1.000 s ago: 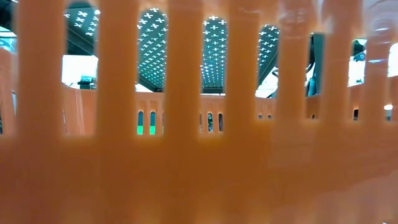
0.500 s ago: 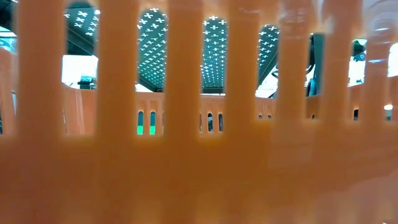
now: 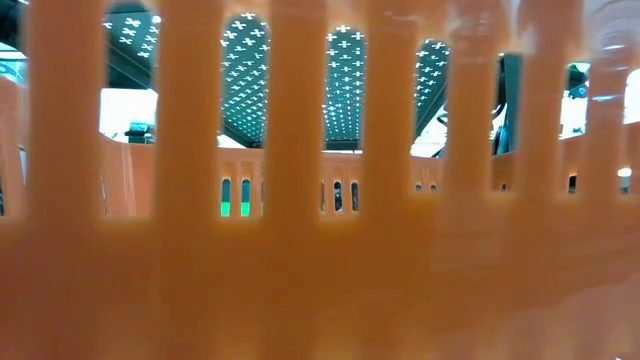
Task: Pick & Place Office Desk Supplies
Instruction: Put the yellow crayon box into the green basket
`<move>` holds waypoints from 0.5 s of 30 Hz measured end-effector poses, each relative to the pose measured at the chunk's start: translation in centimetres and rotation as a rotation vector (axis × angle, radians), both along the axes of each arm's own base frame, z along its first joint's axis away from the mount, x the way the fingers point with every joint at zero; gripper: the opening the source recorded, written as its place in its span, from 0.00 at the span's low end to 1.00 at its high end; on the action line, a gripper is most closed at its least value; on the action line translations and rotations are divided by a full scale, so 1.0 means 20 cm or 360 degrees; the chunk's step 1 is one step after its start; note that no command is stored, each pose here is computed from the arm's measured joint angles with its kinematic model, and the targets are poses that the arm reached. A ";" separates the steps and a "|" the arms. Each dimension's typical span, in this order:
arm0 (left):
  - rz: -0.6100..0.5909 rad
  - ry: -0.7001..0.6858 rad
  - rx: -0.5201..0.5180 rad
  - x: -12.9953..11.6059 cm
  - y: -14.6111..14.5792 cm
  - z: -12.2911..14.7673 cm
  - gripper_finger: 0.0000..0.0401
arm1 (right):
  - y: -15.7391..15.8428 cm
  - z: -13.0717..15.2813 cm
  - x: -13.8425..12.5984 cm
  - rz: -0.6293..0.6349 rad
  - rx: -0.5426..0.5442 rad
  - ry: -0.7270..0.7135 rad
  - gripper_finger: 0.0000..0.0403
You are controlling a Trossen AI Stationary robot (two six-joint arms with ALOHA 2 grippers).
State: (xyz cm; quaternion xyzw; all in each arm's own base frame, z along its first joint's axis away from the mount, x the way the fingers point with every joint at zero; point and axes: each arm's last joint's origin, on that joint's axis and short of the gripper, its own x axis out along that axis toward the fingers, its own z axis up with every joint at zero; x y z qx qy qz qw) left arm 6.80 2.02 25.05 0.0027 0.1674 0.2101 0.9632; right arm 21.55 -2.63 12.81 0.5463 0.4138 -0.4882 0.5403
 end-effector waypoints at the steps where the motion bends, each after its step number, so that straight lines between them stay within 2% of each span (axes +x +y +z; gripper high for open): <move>1: 0.0000 0.0000 0.0000 0.00 0.00 0.00 0.25 | 0.00 0.00 0.00 -0.0001 0.0000 -0.0005 0.02; 15: 0.0000 0.0000 0.0000 0.00 0.00 0.00 0.24 | 0.01 0.07 -0.06 -0.0001 -0.0078 0.0002 0.02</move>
